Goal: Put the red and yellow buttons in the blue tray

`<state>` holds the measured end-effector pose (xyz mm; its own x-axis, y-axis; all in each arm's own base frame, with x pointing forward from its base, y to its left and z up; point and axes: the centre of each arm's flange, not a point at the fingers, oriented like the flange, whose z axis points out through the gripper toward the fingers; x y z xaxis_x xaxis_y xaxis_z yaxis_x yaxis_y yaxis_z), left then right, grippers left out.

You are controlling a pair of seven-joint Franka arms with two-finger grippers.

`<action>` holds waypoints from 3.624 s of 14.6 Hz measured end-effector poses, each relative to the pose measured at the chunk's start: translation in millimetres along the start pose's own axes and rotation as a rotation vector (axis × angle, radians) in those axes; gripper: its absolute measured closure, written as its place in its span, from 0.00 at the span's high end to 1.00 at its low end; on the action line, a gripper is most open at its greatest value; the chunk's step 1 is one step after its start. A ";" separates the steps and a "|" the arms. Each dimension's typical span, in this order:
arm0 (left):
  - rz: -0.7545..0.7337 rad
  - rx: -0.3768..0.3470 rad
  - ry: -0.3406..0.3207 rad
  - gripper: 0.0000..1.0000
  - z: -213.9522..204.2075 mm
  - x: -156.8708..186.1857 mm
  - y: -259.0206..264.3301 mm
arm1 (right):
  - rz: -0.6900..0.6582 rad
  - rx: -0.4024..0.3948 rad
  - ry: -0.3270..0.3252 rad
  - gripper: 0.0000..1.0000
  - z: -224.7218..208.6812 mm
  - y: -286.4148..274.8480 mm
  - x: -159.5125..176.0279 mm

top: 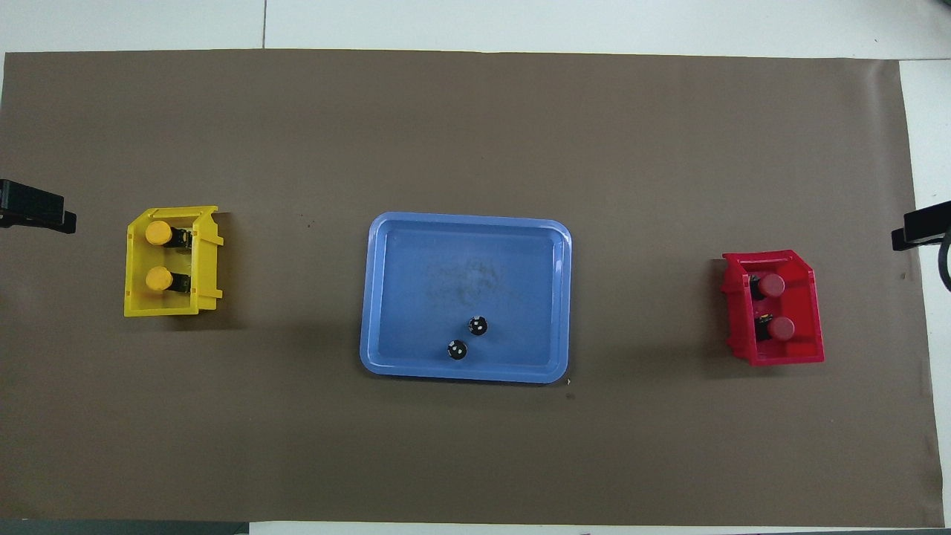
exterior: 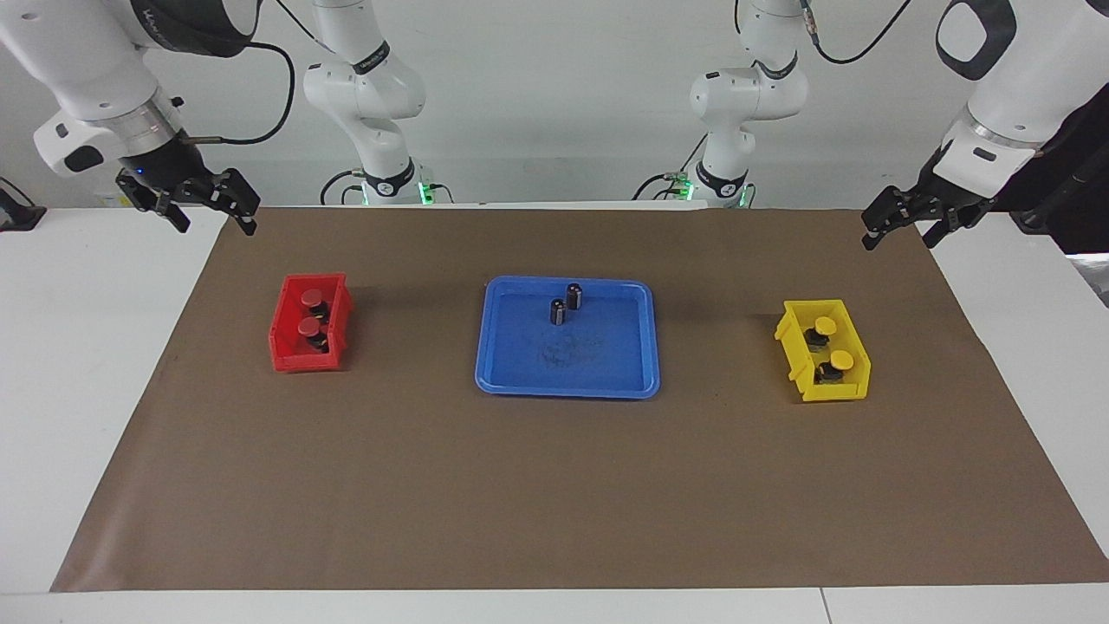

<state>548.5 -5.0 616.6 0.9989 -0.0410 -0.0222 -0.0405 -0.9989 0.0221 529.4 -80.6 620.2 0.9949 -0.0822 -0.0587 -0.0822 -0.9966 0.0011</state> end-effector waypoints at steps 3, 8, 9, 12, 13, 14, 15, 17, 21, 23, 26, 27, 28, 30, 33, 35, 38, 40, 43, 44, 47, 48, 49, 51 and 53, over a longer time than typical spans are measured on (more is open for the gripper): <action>0.000 0.000 0.000 1.00 0.0 0.0 0.0 | 0.000 0.000 0.000 1.00 0.0 0.0 0.0; 0.000 0.000 0.000 1.00 0.0 -0.1 0.0 | 0.001 0.000 0.000 1.00 0.0 0.6 0.0; 0.000 0.000 -0.001 1.00 0.0 -0.1 0.0 | 0.001 0.000 0.000 1.00 0.0 0.4 0.0; 0.000 0.000 -0.001 1.00 0.1 -0.1 0.0 | -0.003 0.000 0.003 1.00 -0.3 -1.7 0.4; 0.000 0.000 -0.001 1.00 0.1 -0.1 0.0 | -0.010 -0.001 0.006 1.00 -0.6 -5.5 1.0; 0.000 0.000 -0.001 1.00 0.1 -0.1 0.0 | -0.020 -0.001 0.006 1.00 -0.2 -10.9 1.3; 0.000 0.000 -0.001 1.00 0.1 -0.1 0.0 | -0.028 -0.002 0.004 1.00 1.1 -14.9 1.6; 0.000 0.000 -0.001 1.00 0.1 -0.1 0.0 | -0.030 -0.002 0.012 0.99 2.7 -16.0 3.2; 0.000 0.000 -0.001 1.00 0.1 -0.1 0.0 | -0.032 -0.005 0.064 0.96 22.9 -16.7 14.7; 0.000 0.000 -0.001 1.00 0.1 -0.1 0.0 | -0.041 -0.005 0.079 0.95 48.3 -21.3 22.2; 0.000 0.000 -0.001 1.00 0.1 -0.2 0.0 | -0.066 -0.006 0.088 0.89 111.1 -35.4 33.0; 0.000 0.000 -0.001 1.00 0.1 -0.2 0.0 | -0.067 -0.007 0.093 0.89 135.4 -36.4 35.0; 0.000 0.000 -0.001 1.00 0.1 -0.2 0.0 | -0.067 -0.007 0.094 0.86 157.6 -36.0 35.4; 0.000 0.000 -0.001 1.00 0.1 -0.2 0.0 | -0.066 -0.007 0.084 0.83 194.8 -35.7 34.1; 0.000 0.000 -0.002 1.00 0.1 -0.2 0.0 | -0.067 -0.007 0.084 0.81 232.5 -35.9 30.4; 0.000 0.000 -0.002 1.00 0.1 -0.2 0.0 | -0.067 -0.007 0.089 0.79 247.1 -35.7 24.9; 0.000 0.000 -0.002 1.00 0.2 -0.2 0.0 | -0.068 -0.007 0.086 0.76 252.6 -32.9 20.4; 0.000 0.000 -0.002 1.00 0.2 -0.2 0.0 | -0.072 -0.007 0.083 0.74 253.6 -31.8 17.5; 0.000 0.000 -0.002 1.00 0.2 -0.2 0.0 | -0.096 -0.008 0.079 0.72 254.4 -24.0 14.2; 0.000 0.000 -0.002 1.00 0.2 -0.2 0.0 | -0.100 -0.008 0.079 0.73 254.6 -19.1 13.6; 0.000 0.000 -0.002 1.00 0.2 -0.2 0.0 | -0.102 -0.008 0.072 0.72 257.4 -13.1 10.7; 0.000 0.000 -0.002 1.00 0.2 -0.2 0.0 | -0.103 -0.008 0.070 0.72 258.4 -13.6 9.8; 0.000 0.000 -0.002 1.00 0.2 -0.2 0.0 | -0.105 -0.008 0.069 0.72 258.7 -14.5 9.1; 0.000 0.000 -0.002 1.00 0.2 -0.2 0.0 | -0.110 -0.008 0.068 0.72 258.9 -17.3 8.3; 0.000 0.000 -0.002 1.00 0.2 -0.2 0.0 | -0.113 -0.007 0.065 0.72 260.4 -18.9 7.2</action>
<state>548.3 -5.0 616.5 0.9989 -0.0411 -0.0241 -0.0405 -0.9989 0.0222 522.9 -61.4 359.8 0.9995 0.0310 0.0057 0.0310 -0.9995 0.0055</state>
